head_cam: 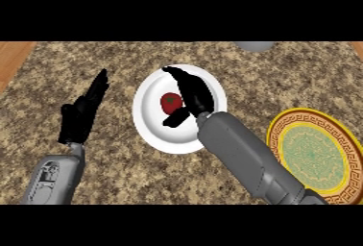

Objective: Pick the tomato from the plate and place it in the plate

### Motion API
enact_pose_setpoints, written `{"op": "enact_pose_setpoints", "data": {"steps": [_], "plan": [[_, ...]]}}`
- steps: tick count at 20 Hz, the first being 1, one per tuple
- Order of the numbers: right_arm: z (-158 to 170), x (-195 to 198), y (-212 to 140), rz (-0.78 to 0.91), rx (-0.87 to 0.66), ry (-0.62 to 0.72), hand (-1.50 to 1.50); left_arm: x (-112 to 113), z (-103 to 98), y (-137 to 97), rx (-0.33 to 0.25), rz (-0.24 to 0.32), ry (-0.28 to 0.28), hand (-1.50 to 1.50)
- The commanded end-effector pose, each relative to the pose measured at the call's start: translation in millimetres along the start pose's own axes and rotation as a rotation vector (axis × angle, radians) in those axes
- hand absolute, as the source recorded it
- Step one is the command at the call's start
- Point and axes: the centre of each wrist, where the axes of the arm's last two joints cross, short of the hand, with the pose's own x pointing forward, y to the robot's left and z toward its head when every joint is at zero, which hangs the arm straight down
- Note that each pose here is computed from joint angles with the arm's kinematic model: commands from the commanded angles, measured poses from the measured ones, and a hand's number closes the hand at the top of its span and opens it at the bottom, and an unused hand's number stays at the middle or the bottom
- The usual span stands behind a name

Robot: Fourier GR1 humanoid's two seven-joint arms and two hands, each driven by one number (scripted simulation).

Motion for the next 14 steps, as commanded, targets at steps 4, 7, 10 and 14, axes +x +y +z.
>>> {"op": "enact_pose_setpoints", "data": {"steps": [4,7,10,14], "plan": [[-8.8,7.3,-28.7,-0.295,-0.190,-0.006,-1.50,5.2,5.6,5.9,0.021,-0.002,0.001,0.00],[-7.7,-13.3,-43.7,-0.398,-0.272,0.015,-1.50,9.9,-4.5,12.3,0.041,-0.009,0.025,0.00],[10.4,-51.1,-80.0,-0.408,-0.351,0.046,-1.50,-19.8,21.1,12.8,0.060,0.004,0.053,0.00],[33.4,-95.9,-115.2,-0.437,-0.372,0.060,-1.50,10.0,13.2,2.3,0.055,0.009,0.041,0.00]]}}
